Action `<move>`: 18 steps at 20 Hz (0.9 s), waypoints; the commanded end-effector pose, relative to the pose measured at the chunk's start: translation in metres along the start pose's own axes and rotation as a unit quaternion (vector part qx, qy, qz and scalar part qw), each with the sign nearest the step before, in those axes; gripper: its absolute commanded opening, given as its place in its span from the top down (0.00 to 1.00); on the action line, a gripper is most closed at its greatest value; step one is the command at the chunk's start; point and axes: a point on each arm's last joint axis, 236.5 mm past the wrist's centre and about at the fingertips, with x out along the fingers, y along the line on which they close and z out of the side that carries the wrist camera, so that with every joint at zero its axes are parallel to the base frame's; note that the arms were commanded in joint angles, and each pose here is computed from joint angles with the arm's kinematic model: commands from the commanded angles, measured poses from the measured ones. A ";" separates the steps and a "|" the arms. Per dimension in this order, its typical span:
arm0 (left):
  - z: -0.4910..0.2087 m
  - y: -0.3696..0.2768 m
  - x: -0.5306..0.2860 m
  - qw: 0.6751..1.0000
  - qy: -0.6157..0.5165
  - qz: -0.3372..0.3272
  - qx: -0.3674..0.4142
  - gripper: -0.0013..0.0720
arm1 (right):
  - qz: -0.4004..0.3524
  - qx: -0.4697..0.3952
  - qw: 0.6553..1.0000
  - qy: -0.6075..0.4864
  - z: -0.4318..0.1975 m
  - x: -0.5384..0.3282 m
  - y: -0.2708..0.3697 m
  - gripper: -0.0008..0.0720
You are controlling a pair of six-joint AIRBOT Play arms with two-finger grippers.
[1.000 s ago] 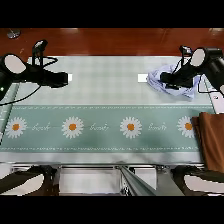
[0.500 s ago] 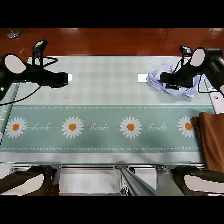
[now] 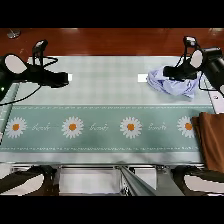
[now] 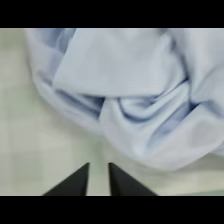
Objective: Fold the shirts.
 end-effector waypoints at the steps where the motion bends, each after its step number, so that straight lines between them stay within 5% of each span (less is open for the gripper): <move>1: 0.022 0.004 0.004 0.999 -0.044 0.005 -0.001 0.84 | -0.067 -0.066 0.988 -0.125 0.061 -0.003 -0.029 0.12; 2: 0.028 0.006 0.008 0.998 -0.056 0.007 -0.003 0.34 | -0.068 -0.065 0.985 -0.145 0.072 0.002 -0.035 0.12; 3: 0.033 0.008 0.011 0.998 -0.065 0.009 -0.006 0.02 | -0.068 -0.039 0.986 -0.149 0.077 0.013 -0.046 0.12; 7: 0.038 0.017 0.023 0.997 -0.071 0.019 -0.007 0.03 | -0.078 0.081 0.992 -0.057 0.045 0.087 -0.105 0.12; 12: 0.044 0.022 0.031 0.996 -0.083 0.025 -0.007 0.03 | -0.030 0.088 0.989 0.112 -0.018 0.145 -0.098 0.15; 13: 0.043 0.023 0.032 0.996 -0.081 0.025 -0.007 0.03 | -0.014 0.073 0.988 0.133 -0.023 0.145 -0.090 0.34; 14: 0.041 0.025 0.033 0.997 -0.076 0.029 -0.004 0.03 | -0.003 0.061 0.988 0.141 -0.021 0.139 -0.085 0.78; 15: 0.040 0.027 0.033 0.997 -0.072 0.035 0.002 0.03 | 0.012 0.050 0.989 0.136 -0.011 0.128 -0.079 0.96; 18: 0.010 0.037 0.024 0.999 0.002 0.047 0.005 0.03 | 0.027 0.037 0.997 0.067 0.049 0.063 -0.075 0.96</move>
